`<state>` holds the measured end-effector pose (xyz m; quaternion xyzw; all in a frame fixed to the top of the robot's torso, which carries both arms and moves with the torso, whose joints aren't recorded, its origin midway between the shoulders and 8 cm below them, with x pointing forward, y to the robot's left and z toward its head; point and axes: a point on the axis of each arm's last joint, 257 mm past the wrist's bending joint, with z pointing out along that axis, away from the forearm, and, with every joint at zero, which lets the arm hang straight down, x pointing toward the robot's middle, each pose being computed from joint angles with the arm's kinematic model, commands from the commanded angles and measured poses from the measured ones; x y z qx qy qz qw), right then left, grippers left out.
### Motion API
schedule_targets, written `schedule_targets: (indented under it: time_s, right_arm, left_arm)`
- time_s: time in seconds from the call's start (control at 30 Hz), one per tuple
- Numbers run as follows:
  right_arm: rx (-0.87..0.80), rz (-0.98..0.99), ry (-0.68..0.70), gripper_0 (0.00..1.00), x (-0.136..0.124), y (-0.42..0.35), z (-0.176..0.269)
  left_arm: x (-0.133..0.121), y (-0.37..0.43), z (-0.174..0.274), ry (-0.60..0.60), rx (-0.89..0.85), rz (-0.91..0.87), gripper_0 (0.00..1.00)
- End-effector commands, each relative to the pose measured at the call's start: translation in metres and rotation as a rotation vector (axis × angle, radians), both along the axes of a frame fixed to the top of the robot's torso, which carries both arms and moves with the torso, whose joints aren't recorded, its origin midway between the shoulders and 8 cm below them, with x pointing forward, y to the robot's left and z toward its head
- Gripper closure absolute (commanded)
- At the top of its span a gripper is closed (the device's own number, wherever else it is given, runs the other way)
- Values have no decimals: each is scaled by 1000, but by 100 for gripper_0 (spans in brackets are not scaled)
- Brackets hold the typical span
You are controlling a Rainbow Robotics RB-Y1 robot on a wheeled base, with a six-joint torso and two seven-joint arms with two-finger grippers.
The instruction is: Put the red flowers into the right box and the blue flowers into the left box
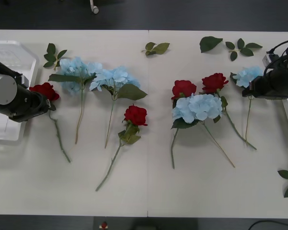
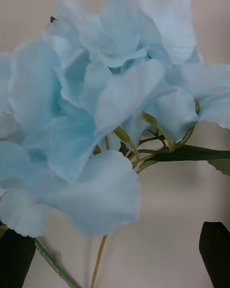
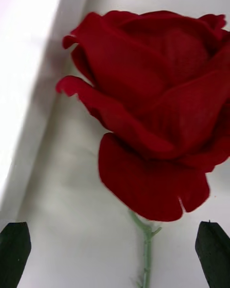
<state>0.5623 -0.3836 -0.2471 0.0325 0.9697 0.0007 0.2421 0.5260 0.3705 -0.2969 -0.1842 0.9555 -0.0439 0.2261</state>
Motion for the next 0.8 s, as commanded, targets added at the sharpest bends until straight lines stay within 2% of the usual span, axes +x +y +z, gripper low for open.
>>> schedule_targets:
  time_s: [0.03,0.8]
  right_arm:
    - [25,-19,-37,0,17,10,5]
    - [32,-56,-8,0,21,17,-35]
  left_arm:
    - [16,-7,21,-40,-15,20,0]
    - [13,-32,-3,-2,-17,22,0]
